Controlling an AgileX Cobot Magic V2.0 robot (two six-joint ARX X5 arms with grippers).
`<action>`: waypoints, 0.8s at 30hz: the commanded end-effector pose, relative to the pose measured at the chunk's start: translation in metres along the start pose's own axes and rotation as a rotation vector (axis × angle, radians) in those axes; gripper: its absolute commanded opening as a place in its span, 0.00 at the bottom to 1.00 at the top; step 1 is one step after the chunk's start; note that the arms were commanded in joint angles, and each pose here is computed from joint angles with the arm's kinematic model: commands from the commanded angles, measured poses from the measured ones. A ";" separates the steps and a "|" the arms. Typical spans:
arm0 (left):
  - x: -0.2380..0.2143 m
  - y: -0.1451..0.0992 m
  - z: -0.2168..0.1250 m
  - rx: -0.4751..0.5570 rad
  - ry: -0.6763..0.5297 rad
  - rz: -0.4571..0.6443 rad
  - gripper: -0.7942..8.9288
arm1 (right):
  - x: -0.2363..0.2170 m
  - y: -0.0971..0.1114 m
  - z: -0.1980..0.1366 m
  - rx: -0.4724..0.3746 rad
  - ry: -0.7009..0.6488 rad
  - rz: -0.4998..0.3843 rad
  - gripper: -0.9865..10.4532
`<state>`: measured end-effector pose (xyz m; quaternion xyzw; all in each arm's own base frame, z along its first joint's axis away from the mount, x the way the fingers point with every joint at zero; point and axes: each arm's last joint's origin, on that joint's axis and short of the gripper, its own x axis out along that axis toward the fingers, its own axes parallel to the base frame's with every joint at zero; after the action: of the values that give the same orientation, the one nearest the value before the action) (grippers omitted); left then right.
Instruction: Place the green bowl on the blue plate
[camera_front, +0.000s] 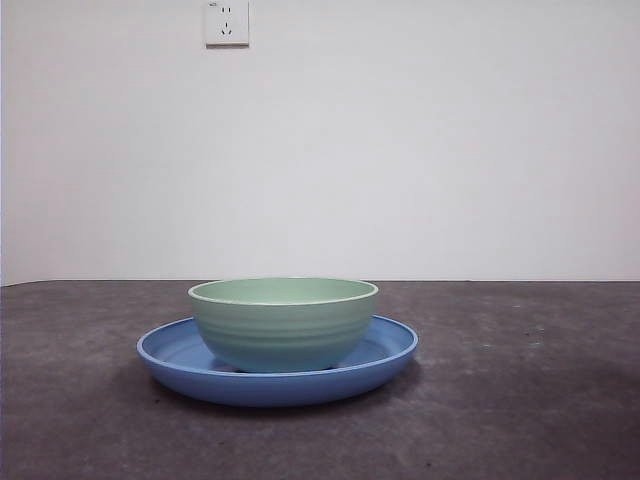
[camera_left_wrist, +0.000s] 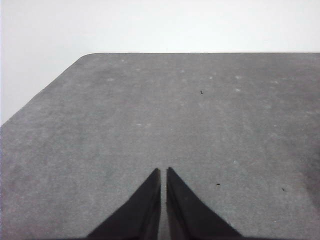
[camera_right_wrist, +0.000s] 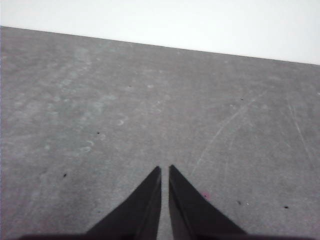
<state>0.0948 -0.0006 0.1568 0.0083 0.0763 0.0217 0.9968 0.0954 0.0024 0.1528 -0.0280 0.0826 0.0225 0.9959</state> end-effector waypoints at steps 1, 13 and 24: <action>0.002 0.000 -0.007 0.000 0.025 0.006 0.10 | 0.001 0.000 -0.003 -0.014 0.007 0.001 0.11; 0.002 0.000 -0.007 0.000 0.025 0.006 0.10 | 0.001 0.000 -0.003 -0.007 0.010 0.013 0.11; 0.002 0.000 -0.007 0.000 0.025 0.006 0.10 | 0.001 0.000 -0.001 0.004 -0.020 0.008 0.11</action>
<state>0.0948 -0.0006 0.1567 0.0083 0.0765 0.0217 0.9968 0.0958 0.0026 0.1528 -0.0272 0.0771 0.0273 0.9963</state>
